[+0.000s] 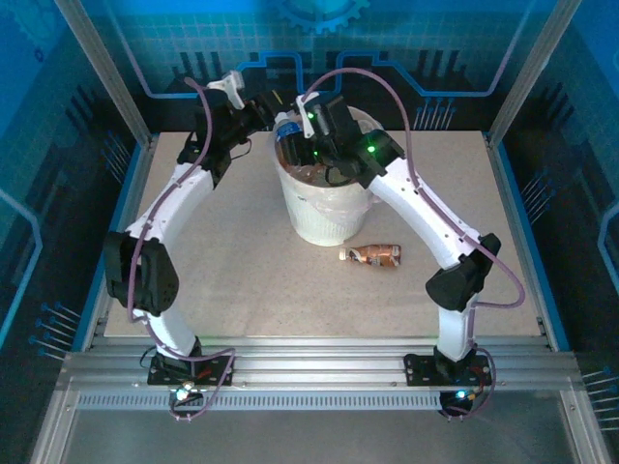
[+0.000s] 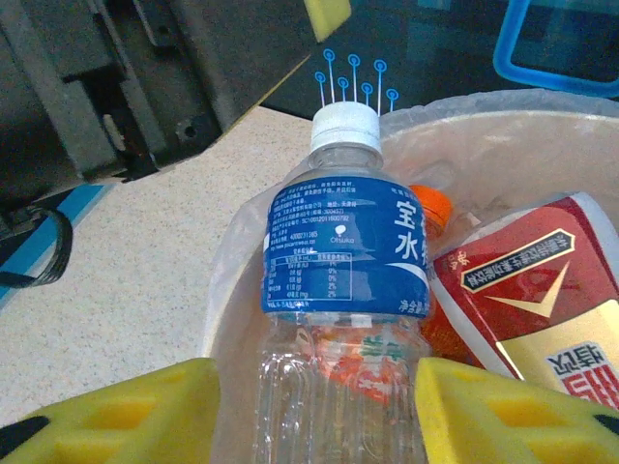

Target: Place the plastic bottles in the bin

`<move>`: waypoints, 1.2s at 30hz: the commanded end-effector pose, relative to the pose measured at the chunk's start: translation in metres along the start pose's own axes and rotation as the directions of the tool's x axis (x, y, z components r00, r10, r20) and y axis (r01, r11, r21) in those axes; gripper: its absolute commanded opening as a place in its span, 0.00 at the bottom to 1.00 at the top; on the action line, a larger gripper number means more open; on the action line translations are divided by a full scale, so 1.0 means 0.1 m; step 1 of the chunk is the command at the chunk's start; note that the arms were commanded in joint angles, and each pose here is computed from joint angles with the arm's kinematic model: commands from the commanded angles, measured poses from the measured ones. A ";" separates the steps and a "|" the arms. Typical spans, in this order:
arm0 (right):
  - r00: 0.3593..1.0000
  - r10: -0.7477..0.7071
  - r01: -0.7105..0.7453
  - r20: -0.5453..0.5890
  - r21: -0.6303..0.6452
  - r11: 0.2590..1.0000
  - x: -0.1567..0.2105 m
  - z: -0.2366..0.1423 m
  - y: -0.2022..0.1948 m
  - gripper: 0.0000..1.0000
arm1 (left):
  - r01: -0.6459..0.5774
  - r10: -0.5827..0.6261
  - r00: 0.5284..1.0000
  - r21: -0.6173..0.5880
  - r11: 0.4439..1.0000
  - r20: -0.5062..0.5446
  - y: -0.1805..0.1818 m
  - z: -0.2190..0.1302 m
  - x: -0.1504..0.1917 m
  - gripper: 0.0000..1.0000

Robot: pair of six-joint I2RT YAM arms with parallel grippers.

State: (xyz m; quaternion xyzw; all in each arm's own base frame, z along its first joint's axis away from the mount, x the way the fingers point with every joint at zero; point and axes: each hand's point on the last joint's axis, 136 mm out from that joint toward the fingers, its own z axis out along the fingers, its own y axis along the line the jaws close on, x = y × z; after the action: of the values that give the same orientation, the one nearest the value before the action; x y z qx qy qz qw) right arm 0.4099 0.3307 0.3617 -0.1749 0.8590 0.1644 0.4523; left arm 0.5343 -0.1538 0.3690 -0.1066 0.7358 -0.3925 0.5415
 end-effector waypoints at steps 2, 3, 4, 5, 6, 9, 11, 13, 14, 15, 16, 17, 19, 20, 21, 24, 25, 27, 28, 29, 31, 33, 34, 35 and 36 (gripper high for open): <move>0.999 -0.034 0.034 -0.013 -0.024 0.999 0.03 0.01 0.09 0.47 | -0.017 0.016 0.999 0.044 0.999 0.033 -0.14 -0.04 -0.15 0.45; 0.999 -0.041 0.040 -0.023 -0.018 0.999 0.04 0.04 0.09 0.45 | -0.017 0.015 0.999 0.038 0.999 0.032 -0.12 -0.03 -0.14 0.40; 0.998 -0.045 0.044 -0.032 -0.009 0.999 0.06 0.07 0.08 0.44 | -0.014 0.013 0.999 0.033 0.999 0.029 -0.10 -0.02 -0.14 0.37; 0.998 -0.050 0.050 -0.041 0.000 0.999 0.08 0.09 0.06 0.42 | -0.013 0.012 1.000 0.030 0.999 0.024 -0.09 -0.01 -0.12 0.33; 0.997 -0.056 0.056 -0.046 0.005 0.998 0.09 0.12 0.06 0.40 | -0.013 0.012 1.000 0.028 1.000 0.017 -0.07 0.01 -0.10 0.29; 0.996 -0.062 0.063 -0.070 0.021 0.998 0.14 0.19 0.02 0.36 | -0.006 0.006 1.000 0.023 1.000 -0.006 -0.03 0.05 -0.05 0.21; 0.994 -0.061 0.064 -0.086 0.034 0.997 0.18 0.21 -0.01 0.34 | -0.003 0.003 1.000 0.029 1.000 -0.020 -0.02 0.08 -0.01 0.18; 0.993 -0.058 0.064 -0.106 0.049 0.997 0.24 0.23 -0.05 0.32 | -0.003 0.004 1.000 0.035 0.999 -0.030 -0.03 0.09 0.02 0.16; 0.992 -0.057 0.064 -0.116 0.058 0.996 0.28 0.24 -0.07 0.31 | -0.003 0.004 0.999 0.038 0.999 -0.037 -0.03 0.10 0.04 0.15; 0.991 -0.055 0.063 -0.125 0.067 0.996 0.31 0.24 -0.09 0.31 | -0.003 0.004 0.999 0.038 0.999 -0.041 -0.03 0.10 0.05 0.15; 0.990 -0.053 0.063 -0.133 0.077 0.995 0.34 0.24 -0.12 0.30 | -0.004 0.005 0.999 0.038 0.999 -0.045 -0.03 0.10 0.05 0.15; 0.989 -0.048 0.061 -0.140 0.088 0.994 0.38 0.24 -0.14 0.30 | -0.008 0.010 0.999 0.039 0.999 -0.049 -0.03 0.11 0.06 0.15; 0.987 -0.035 0.052 -0.154 0.107 0.993 0.45 0.22 -0.19 0.29 | -0.012 0.014 0.998 0.039 0.999 -0.053 -0.03 0.11 0.07 0.15; 0.987 -0.027 0.045 -0.157 0.111 0.993 0.48 0.21 -0.20 0.29 | -0.014 0.016 0.998 0.038 0.999 -0.056 -0.02 0.11 0.07 0.15; 0.988 -0.022 0.039 -0.155 0.113 0.993 0.50 0.19 -0.21 0.29 | -0.014 0.016 0.998 0.038 0.999 -0.059 -0.02 0.13 0.08 0.15; 0.988 -0.003 0.021 -0.156 0.112 0.993 0.55 0.16 -0.22 0.29 | -0.013 0.016 0.997 0.039 0.999 -0.075 -0.01 0.16 0.11 0.12; 0.989 0.000 0.016 -0.150 0.108 0.994 0.55 0.15 -0.22 0.30 | -0.014 0.017 0.997 0.038 0.999 -0.082 0.00 0.17 0.13 0.10; 0.990 -0.001 0.015 -0.141 0.099 0.995 0.54 0.13 -0.21 0.33 | -0.015 0.020 0.995 0.044 0.999 -0.098 -0.01 0.21 0.18 0.09; 0.991 -0.002 0.015 -0.135 0.095 0.995 0.52 0.13 -0.20 0.35 | -0.019 0.024 0.994 0.051 0.999 -0.108 -0.03 0.22 0.20 0.09; 0.992 -0.004 0.016 -0.130 0.090 0.996 0.50 0.12 -0.19 0.37 | -0.027 0.034 0.993 0.062 0.998 -0.115 -0.07 0.24 0.22 0.09; 0.993 -0.011 0.019 -0.121 0.069 0.997 0.46 0.11 -0.15 0.39 | -0.046 0.056 0.989 0.077 0.996 -0.134 -0.13 0.27 0.26 0.09; 0.994 -0.013 0.017 -0.105 0.040 0.999 0.41 0.09 -0.10 0.41 | -0.067 0.080 0.985 0.090 0.994 -0.153 -0.20 0.30 0.30 0.08; 0.995 -0.012 0.015 -0.098 0.029 0.999 0.38 0.08 -0.08 0.43 | -0.074 0.089 0.983 0.093 0.993 -0.163 -0.22 0.31 0.33 0.08; 0.996 -0.012 0.014 -0.090 0.020 1.000 0.36 0.06 -0.06 0.45 | -0.086 0.102 0.980 0.099 0.991 -0.172 -0.24 0.33 0.36 0.08; 0.996 -0.011 0.013 -0.083 0.016 1.000 0.34 0.04 -0.05 0.47 | -0.094 0.111 0.977 0.099 0.991 -0.180 -0.25 0.34 0.39 0.08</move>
State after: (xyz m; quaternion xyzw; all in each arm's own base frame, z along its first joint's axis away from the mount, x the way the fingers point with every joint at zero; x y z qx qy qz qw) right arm 0.4064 0.3201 0.3167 -0.1781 0.8839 0.1263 0.4137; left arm 0.5478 -0.1925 0.3525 -0.0488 0.7627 -0.4047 0.5022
